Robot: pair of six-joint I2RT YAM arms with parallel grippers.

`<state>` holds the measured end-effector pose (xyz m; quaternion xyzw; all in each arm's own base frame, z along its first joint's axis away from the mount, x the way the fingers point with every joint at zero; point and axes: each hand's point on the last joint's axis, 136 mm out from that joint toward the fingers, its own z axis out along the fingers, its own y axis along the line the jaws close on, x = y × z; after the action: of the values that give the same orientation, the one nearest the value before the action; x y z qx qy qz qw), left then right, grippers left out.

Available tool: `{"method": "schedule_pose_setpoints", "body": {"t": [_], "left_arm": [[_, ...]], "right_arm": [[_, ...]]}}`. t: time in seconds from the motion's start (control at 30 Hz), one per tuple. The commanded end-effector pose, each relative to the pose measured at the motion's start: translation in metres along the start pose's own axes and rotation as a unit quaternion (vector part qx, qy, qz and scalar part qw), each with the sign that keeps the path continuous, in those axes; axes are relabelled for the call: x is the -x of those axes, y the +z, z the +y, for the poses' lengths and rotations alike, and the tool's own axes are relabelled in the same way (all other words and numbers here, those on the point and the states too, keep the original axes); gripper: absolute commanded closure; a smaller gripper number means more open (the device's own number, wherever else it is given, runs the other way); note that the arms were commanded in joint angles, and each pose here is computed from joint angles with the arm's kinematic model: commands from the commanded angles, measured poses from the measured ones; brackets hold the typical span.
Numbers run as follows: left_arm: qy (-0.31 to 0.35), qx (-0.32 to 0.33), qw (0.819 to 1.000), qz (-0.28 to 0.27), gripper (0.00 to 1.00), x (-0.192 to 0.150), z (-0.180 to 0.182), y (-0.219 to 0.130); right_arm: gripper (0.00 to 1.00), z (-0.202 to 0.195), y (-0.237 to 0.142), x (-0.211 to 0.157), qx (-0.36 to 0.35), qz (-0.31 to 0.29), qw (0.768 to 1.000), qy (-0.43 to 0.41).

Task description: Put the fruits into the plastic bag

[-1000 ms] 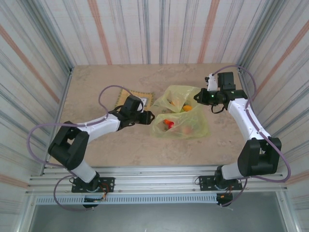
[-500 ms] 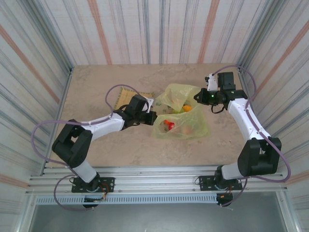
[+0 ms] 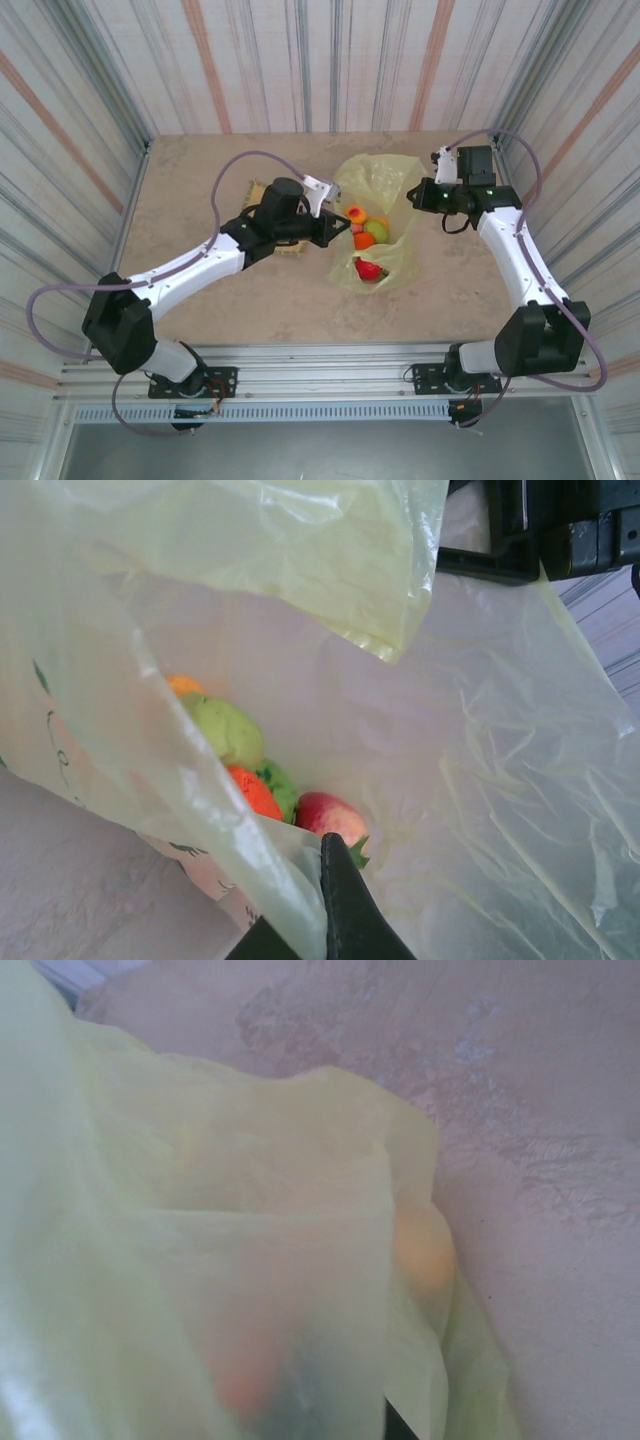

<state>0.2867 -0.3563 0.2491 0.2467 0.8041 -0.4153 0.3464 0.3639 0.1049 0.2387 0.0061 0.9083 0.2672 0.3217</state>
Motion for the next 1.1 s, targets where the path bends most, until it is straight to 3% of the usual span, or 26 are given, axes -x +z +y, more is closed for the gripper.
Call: {"method": "schedule_pose_setpoints", "body": {"t": [0.0, 0.17, 0.33, 0.73, 1.07], "left_arm": [[0.005, -0.043, 0.999, -0.031, 1.0, 0.033, -0.037, -0.025], [-0.011, -0.036, 0.999, -0.034, 1.0, 0.05, -0.046, -0.038], [-0.04, -0.014, 0.998, -0.04, 1.0, 0.062, -0.031, -0.038], [-0.102, 0.048, 0.994, -0.019, 1.0, 0.066, 0.045, -0.001], [-0.105, 0.113, 0.988, 0.001, 0.82, 0.058, 0.114, 0.034]], "right_arm": [[1.0, 0.011, -0.031, 0.011, -0.02, -0.021, 0.999, -0.014], [1.0, 0.024, -0.052, 0.012, -0.034, -0.018, 0.999, -0.028], [1.0, 0.026, -0.054, 0.018, -0.043, -0.022, 0.998, -0.033], [1.0, 0.016, 0.001, 0.025, -0.023, 0.002, 1.0, -0.002], [1.0, -0.001, 0.055, 0.032, -0.012, 0.02, 1.0, 0.017]]}}
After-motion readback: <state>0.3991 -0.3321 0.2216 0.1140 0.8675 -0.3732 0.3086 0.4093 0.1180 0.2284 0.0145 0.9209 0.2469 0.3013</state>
